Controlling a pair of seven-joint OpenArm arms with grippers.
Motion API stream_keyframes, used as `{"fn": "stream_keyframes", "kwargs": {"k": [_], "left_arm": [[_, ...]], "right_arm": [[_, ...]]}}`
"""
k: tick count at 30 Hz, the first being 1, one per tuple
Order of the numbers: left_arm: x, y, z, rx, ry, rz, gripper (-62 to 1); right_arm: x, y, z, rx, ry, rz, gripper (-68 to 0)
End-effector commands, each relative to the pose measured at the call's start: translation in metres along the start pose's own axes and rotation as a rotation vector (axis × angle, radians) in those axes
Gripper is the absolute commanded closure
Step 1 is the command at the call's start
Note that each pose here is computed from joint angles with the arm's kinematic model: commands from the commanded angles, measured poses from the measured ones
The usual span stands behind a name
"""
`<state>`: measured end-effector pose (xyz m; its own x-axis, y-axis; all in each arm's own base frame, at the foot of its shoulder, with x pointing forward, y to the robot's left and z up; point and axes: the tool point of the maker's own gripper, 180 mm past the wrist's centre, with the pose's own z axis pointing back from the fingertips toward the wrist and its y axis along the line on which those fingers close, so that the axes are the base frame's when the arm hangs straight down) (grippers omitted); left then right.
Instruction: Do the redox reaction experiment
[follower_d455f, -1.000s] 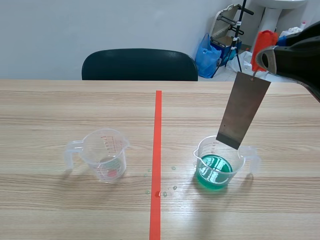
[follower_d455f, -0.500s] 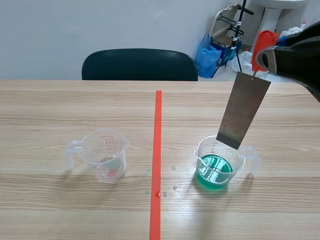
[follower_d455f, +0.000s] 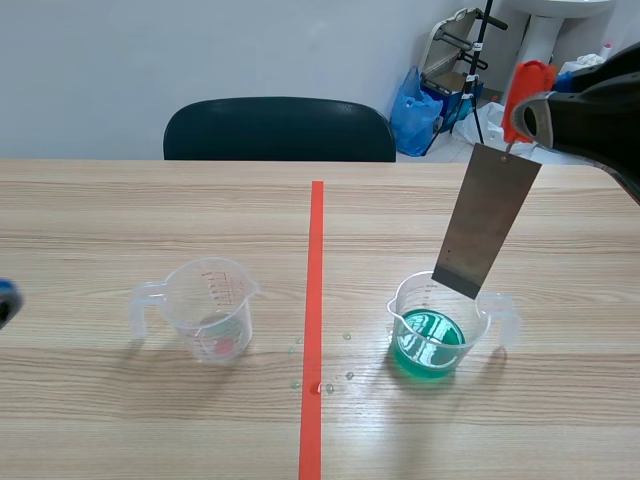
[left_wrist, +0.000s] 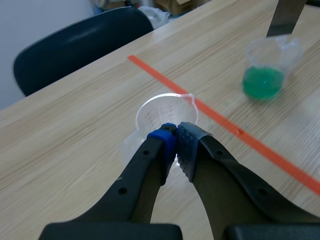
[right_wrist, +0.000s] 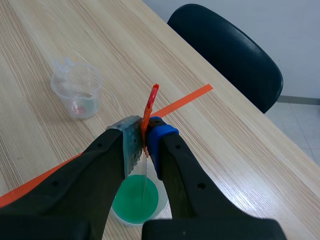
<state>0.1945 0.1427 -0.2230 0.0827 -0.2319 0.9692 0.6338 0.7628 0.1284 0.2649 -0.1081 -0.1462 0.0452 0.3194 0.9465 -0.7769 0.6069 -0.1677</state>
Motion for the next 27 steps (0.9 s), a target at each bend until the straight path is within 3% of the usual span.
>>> {"fn": "stream_keyframes", "kwargs": {"k": [1, 13, 27], "left_arm": [[0.010, 0.000, -0.017, -0.024, -0.035, 0.004, -2.9], [0.023, -0.028, -0.114, -0.230, -0.074, 0.012, -2.9], [0.025, -0.081, -0.191, -0.415, -0.077, 0.105, -2.9]], "right_arm": [[0.011, -0.002, 0.001, -0.001, -0.031, 0.017, -0.6], [0.011, -0.002, 0.001, -0.001, -0.031, 0.017, -0.6], [0.011, -0.002, 0.001, -0.001, -0.031, 0.017, -0.6]]}}
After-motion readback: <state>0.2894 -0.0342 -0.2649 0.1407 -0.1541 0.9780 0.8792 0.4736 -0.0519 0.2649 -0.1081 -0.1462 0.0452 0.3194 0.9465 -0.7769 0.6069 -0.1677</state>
